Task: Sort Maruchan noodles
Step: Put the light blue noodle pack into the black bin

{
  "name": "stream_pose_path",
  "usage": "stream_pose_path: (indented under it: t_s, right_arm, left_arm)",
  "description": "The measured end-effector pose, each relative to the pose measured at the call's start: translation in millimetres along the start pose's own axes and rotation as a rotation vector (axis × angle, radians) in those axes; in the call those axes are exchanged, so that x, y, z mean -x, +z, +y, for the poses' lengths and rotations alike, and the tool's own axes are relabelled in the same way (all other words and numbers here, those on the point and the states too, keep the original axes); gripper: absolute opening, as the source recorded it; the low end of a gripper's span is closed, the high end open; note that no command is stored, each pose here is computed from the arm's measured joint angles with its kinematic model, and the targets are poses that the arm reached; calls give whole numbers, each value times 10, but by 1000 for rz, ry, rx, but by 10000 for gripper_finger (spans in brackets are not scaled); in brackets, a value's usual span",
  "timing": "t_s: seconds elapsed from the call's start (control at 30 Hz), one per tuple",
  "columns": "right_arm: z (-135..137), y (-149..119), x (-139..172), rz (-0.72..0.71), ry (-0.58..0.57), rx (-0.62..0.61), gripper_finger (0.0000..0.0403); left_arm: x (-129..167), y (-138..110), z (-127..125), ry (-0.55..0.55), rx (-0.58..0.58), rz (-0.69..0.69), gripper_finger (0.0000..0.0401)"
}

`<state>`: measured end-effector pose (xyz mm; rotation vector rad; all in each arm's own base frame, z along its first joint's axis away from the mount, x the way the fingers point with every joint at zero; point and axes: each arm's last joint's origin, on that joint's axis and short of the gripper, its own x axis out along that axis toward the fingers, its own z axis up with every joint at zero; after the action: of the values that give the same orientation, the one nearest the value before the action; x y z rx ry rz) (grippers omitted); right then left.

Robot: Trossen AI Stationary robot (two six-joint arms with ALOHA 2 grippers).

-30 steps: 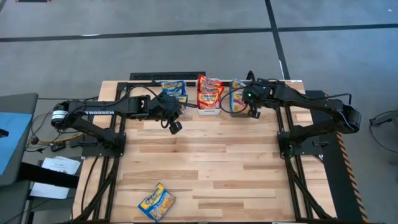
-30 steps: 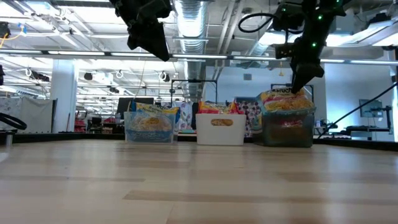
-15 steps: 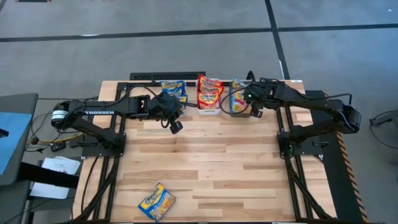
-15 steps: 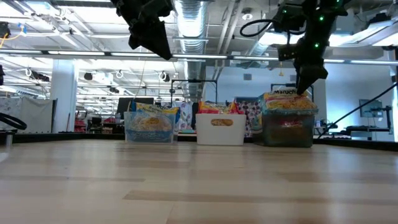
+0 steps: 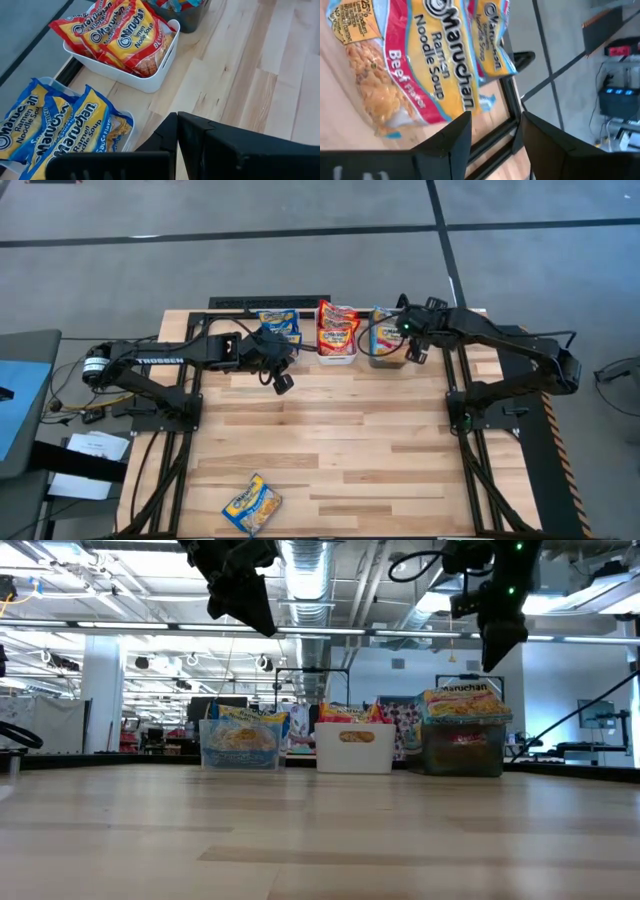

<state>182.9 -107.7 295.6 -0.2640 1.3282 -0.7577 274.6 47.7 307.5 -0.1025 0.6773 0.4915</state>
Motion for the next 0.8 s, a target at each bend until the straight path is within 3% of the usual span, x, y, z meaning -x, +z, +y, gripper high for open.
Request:
stream_pose_path:
  t_s: [0.2, 0.33, 0.43, 0.8]
  right_arm:
    - [-77, 30, 210, -17, 85, -128, 196]
    - [-41, 112, 275, -98, 304, -225, 196]
    - [21, 165, 220, -81, 443, -231, 196]
    - [215, 389, -281, 128, 505, -203, 195]
  left_arm:
    - [0, 0, 0, 0, -6, 0, 0]
    - [0, 2, 0, 0, 7, -2, 0]
    - [0, 3, 0, 0, 7, -3, 0]
    - [0, 1, 0, 0, 6, -1, 0]
